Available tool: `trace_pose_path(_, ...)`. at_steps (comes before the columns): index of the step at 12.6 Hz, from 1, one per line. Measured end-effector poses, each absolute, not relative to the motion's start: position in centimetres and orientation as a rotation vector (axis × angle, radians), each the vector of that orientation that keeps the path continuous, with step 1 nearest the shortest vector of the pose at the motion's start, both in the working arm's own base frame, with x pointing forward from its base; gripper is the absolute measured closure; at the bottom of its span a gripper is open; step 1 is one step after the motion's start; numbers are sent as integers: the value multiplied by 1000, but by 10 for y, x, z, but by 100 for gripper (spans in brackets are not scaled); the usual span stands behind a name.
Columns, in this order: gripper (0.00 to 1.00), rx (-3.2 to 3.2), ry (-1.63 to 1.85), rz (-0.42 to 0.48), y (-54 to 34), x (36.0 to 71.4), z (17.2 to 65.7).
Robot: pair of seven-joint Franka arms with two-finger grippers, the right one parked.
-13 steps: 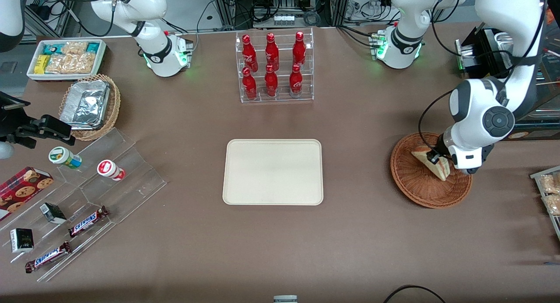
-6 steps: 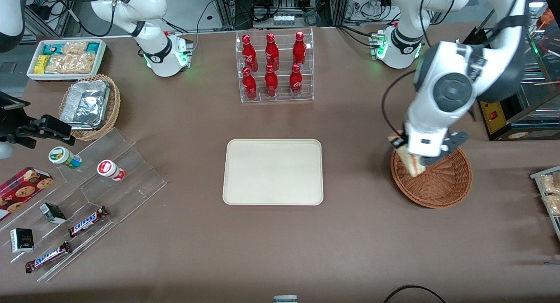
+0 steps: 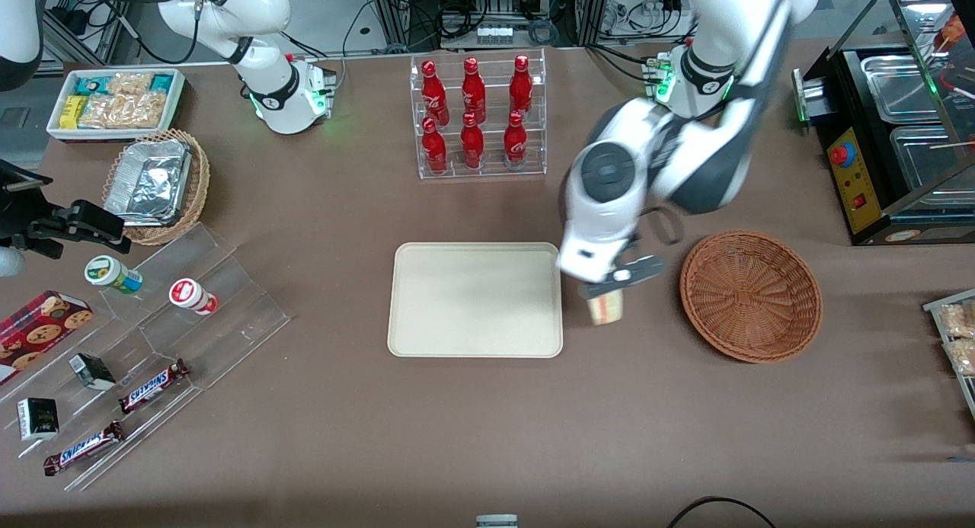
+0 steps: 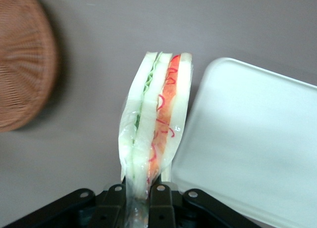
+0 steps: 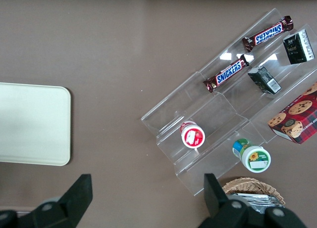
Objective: Place sandwich from basket to tray
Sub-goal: 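Lift the sandwich and carry it with the left gripper over the tray, then lower the sandwich onto the cream tray and open the left gripper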
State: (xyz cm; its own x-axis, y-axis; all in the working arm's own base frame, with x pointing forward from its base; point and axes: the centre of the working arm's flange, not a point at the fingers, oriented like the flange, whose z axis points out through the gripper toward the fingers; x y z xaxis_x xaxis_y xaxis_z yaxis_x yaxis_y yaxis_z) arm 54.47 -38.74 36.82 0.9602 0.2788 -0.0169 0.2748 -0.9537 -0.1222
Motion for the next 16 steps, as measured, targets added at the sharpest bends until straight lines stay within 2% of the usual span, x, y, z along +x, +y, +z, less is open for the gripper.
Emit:
trace_pose_path(3,86,-3060,-343,-2,-429,542,322)
trace_pose_path(5,86,-3090,-304,-28,-445,538,306)
trace_pose_path(6,81,-3101,-285,-41,-452,535,300)
trace_pose_path(9,83,-3110,-219,-72,-469,526,277)
trace_pose_path(14,80,-3093,-189,-54,-473,521,246)
trace_pose_path(16,61,-3093,-187,-55,-473,522,242)
